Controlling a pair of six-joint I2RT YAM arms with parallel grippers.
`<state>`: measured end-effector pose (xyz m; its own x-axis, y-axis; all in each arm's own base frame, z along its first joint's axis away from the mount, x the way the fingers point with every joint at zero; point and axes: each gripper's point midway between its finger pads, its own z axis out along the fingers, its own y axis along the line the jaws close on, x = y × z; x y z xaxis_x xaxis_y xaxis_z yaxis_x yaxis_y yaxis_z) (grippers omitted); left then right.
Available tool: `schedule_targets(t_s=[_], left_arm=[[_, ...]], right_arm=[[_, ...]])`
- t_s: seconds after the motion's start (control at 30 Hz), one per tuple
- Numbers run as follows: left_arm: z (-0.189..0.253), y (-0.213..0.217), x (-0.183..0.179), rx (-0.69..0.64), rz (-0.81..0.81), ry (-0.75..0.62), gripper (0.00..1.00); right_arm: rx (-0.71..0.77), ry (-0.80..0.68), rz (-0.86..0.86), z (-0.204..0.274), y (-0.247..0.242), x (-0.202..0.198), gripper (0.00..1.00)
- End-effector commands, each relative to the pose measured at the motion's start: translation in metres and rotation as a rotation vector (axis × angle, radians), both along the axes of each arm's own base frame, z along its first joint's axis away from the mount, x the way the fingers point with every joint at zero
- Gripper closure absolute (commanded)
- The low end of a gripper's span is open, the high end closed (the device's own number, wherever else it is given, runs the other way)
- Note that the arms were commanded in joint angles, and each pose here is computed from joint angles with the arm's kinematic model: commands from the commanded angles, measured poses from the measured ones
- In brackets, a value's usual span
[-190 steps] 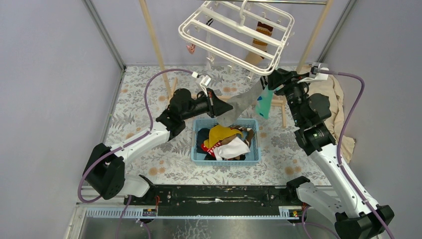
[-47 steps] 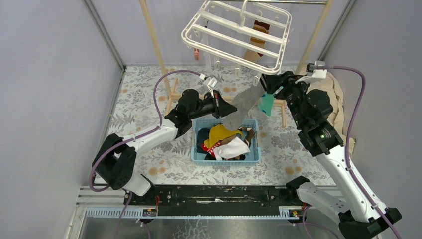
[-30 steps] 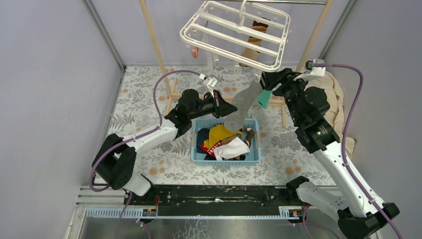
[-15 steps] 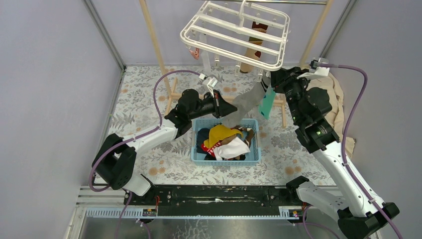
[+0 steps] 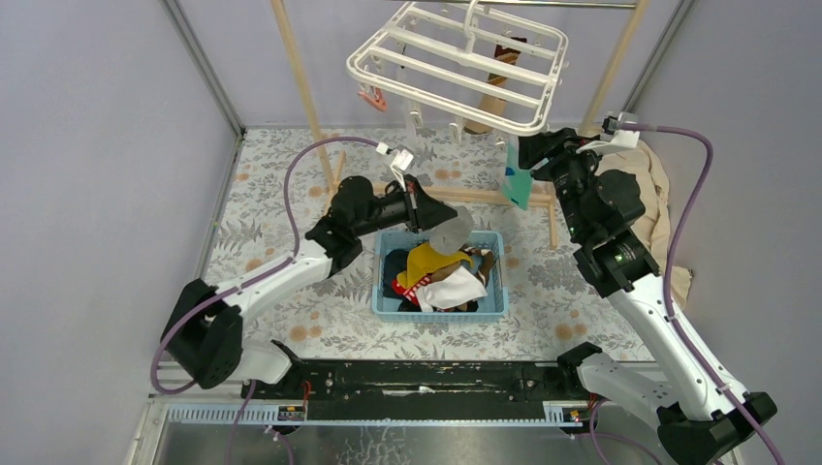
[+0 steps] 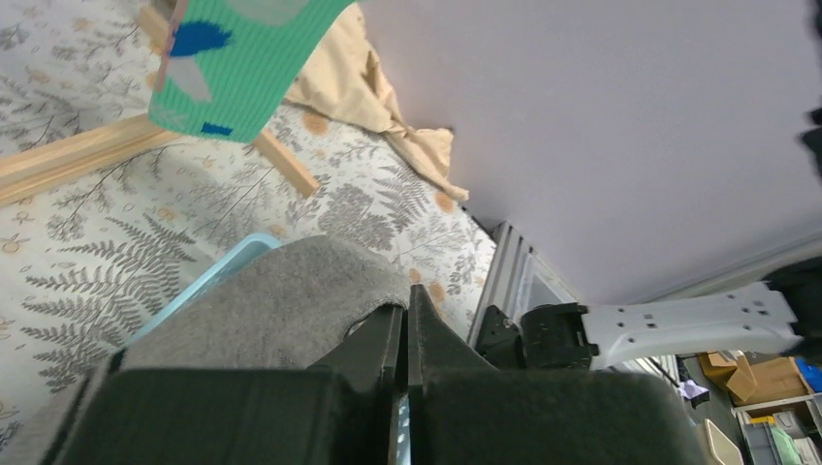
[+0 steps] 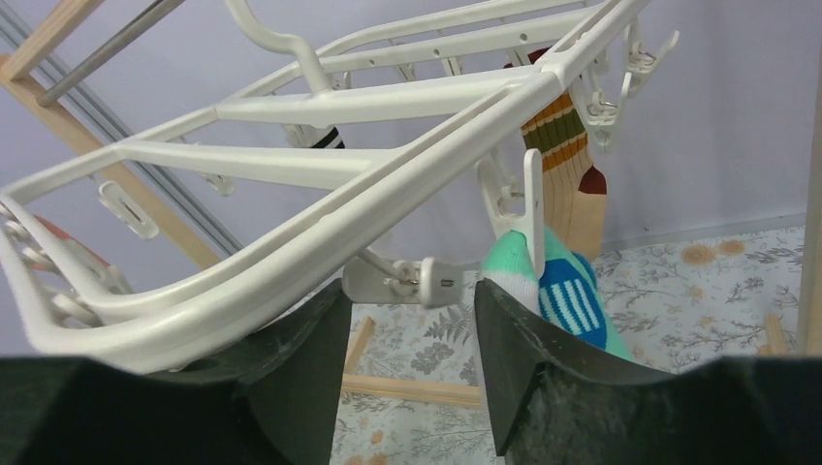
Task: Remove the socks clipped to the hanger
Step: Remove the sock from the hanger.
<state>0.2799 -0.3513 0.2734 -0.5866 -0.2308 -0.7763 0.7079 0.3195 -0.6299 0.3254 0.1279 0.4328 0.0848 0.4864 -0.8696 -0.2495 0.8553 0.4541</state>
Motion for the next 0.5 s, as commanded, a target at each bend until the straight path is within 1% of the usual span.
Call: schedule_targets(t_s=[0.0,0.07,0.1,0.2,0.33,0.43,0.47], left_arm=[[0.034,0.009,-0.030,-0.054,-0.058,-0.044,1.00],[0.038,0.013,-0.039,-0.055,-0.068,-0.042,1.00],[0.040,0.016,-0.044,-0.056,-0.073,-0.040,1.00],[0.044,0.021,-0.058,-0.060,-0.095,-0.027,1.00],[0.051,0.026,-0.075,-0.077,-0.126,-0.006,1.00],[0.043,0.027,-0.084,-0.052,-0.129,0.018,1.00],[0.037,0.028,-0.085,-0.038,-0.123,0.027,0.99]], right_arm=[[0.005,-0.023,0.040,0.004,0.008,-0.003,0.41],[0.000,-0.013,0.058,0.000,0.011,-0.005,0.24],[-0.004,-0.005,0.065,-0.003,0.011,-0.006,0.20],[-0.017,0.015,0.084,-0.011,0.012,-0.012,0.15],[-0.039,0.049,0.096,-0.025,0.010,-0.022,0.12],[-0.051,0.072,0.108,-0.035,0.007,-0.033,0.11],[-0.060,0.088,0.117,-0.041,0.006,-0.036,0.09]])
